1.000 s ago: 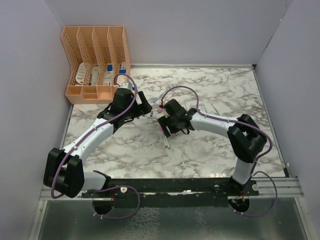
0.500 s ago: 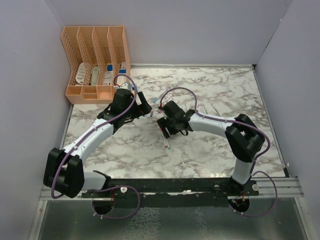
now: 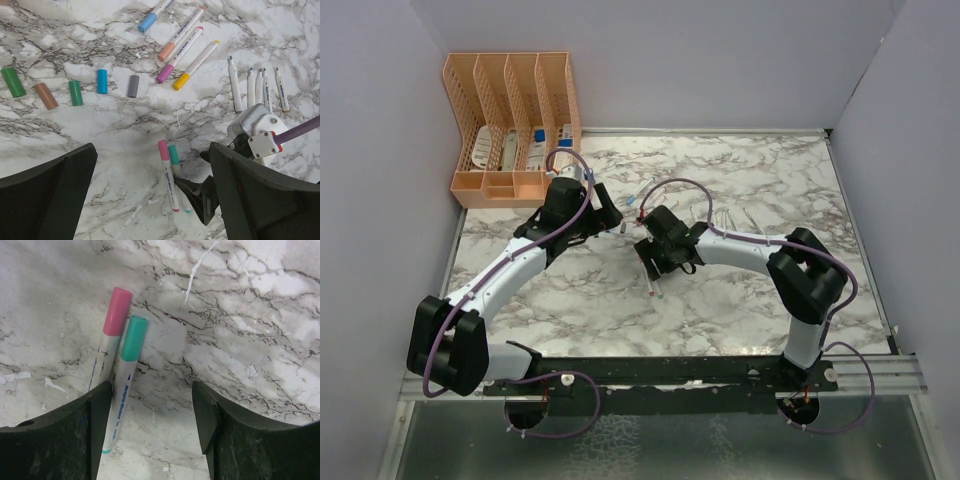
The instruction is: Open the pen caps
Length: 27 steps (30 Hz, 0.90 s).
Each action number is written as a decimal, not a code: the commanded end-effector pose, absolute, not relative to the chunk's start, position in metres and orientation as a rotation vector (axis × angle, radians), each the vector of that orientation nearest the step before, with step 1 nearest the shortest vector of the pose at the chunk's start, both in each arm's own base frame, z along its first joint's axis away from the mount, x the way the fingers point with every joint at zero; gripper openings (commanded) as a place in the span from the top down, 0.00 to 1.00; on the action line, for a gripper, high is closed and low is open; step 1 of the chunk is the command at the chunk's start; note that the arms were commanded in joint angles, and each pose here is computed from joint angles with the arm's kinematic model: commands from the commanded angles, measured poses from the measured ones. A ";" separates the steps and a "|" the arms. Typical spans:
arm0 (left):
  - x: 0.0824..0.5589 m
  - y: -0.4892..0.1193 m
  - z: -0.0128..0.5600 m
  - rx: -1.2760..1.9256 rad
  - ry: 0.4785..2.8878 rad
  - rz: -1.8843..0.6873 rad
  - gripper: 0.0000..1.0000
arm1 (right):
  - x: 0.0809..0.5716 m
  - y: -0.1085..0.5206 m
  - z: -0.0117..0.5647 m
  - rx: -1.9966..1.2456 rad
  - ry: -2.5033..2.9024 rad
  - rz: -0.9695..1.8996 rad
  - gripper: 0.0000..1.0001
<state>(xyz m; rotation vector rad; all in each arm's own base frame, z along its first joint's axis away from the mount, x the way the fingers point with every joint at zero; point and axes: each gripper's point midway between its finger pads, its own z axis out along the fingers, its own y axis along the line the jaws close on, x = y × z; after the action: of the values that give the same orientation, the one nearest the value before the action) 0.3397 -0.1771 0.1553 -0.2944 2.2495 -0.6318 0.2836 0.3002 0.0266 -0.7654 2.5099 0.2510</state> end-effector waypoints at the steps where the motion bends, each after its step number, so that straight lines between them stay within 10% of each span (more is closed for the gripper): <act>1: 0.338 -0.180 0.165 -0.291 2.217 -0.680 0.02 | 0.278 0.294 0.012 -0.767 2.530 0.207 0.36; 22: 0.339 -0.184 0.161 -0.286 2.233 -0.700 0.02 | 0.266 0.283 0.006 -0.773 2.550 0.207 0.98; 27: 0.338 -0.195 0.158 -0.277 2.237 -0.776 0.03 | 0.290 0.297 0.045 -0.706 2.426 0.242 0.99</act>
<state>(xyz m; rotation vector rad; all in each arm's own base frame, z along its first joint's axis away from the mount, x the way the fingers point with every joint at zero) 0.3368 -0.1827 0.1553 -0.2903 2.2567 -0.6760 0.2822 0.2945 0.0216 -0.7363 2.4878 0.2434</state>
